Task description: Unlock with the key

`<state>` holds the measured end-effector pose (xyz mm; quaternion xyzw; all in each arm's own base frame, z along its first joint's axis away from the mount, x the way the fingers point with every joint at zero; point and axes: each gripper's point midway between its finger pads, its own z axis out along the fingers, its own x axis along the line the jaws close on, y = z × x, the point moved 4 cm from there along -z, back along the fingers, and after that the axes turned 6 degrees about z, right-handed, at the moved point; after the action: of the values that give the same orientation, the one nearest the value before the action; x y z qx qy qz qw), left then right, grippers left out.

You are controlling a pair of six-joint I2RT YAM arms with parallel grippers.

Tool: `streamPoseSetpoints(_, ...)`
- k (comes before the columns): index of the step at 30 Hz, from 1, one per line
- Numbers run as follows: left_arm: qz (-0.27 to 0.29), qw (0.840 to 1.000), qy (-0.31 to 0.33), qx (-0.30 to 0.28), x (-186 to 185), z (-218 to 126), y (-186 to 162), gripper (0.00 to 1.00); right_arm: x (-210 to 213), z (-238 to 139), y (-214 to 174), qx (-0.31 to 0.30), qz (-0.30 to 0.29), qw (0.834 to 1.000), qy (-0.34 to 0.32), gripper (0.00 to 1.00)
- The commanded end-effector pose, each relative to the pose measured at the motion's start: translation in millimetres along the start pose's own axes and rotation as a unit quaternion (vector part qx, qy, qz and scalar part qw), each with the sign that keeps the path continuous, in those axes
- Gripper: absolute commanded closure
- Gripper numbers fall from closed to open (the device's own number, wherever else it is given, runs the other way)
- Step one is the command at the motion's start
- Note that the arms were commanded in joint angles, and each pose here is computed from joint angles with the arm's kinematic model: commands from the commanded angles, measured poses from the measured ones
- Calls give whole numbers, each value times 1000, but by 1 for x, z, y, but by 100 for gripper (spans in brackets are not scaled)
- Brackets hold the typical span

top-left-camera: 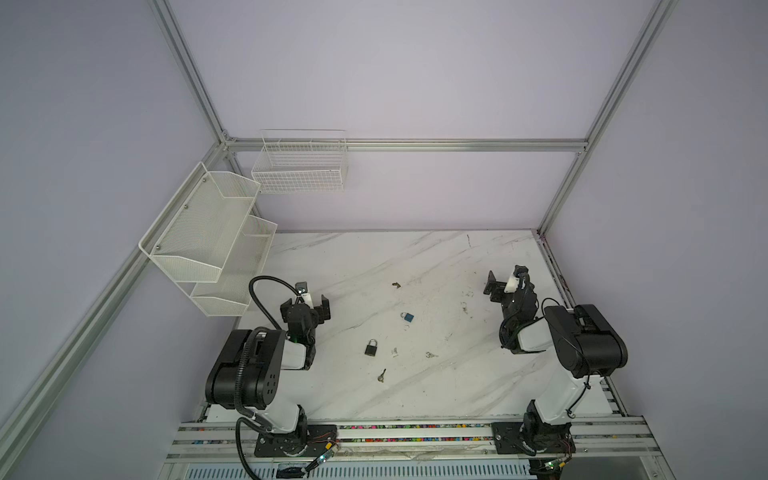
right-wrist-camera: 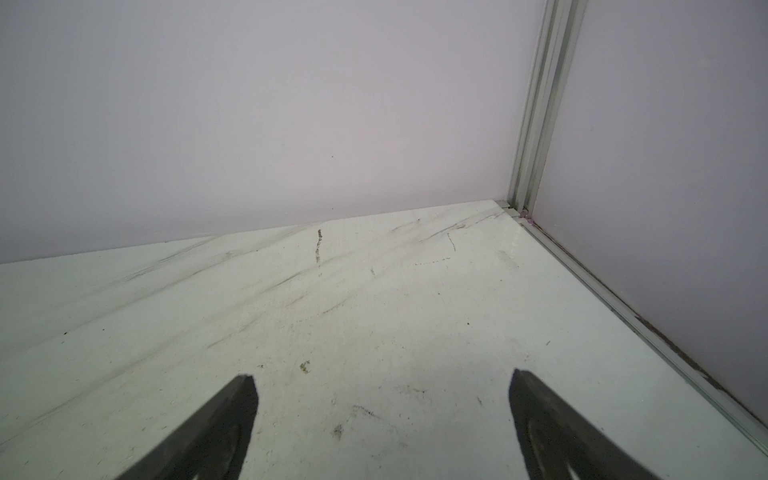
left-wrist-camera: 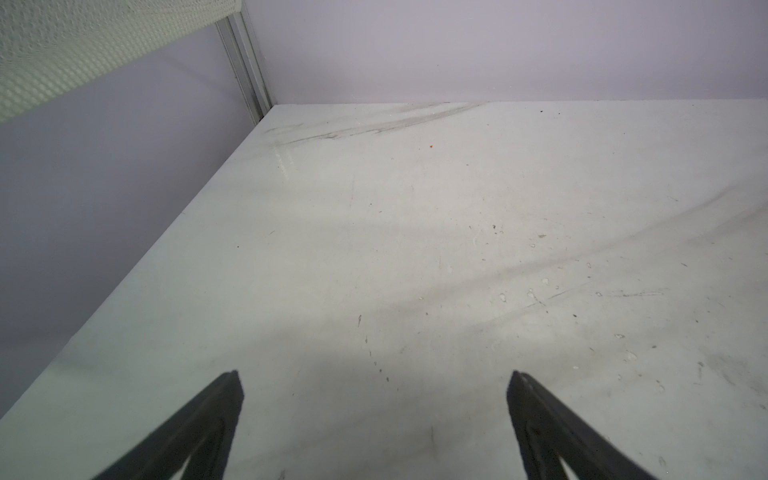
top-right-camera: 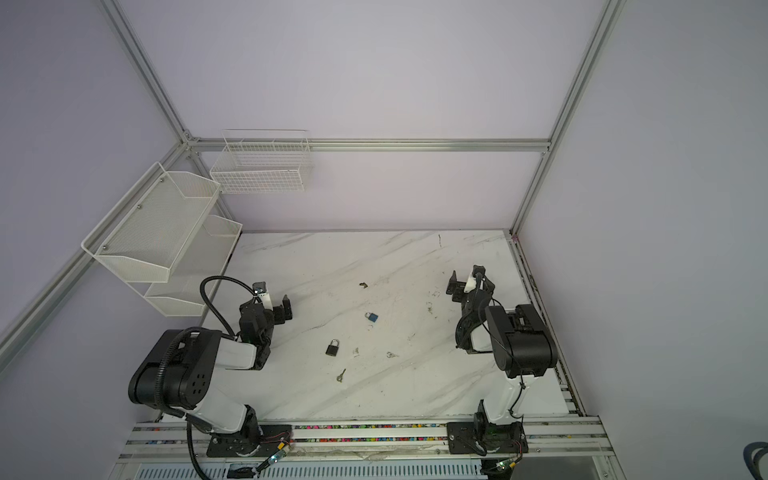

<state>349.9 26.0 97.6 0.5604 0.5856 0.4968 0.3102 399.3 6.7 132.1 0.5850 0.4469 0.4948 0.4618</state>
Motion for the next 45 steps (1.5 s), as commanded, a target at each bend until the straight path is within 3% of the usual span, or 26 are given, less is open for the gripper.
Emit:
streamPoseSetpoints(1, -2, 999, 5, -46, 4, 3, 28, 0, 5, 0, 12, -26, -5, 1000, 9, 3)
streamPoseSetpoints(35, 0, 999, 2, -49, 3, 2, 29, 0, 6, -1, 15, -30, -3, 999, 14, 3)
streamPoseSetpoints(45, -4, 997, -9, -81, 9, -22, 59, 0, 4, -6, 35, -41, 5, 999, -3, 3)
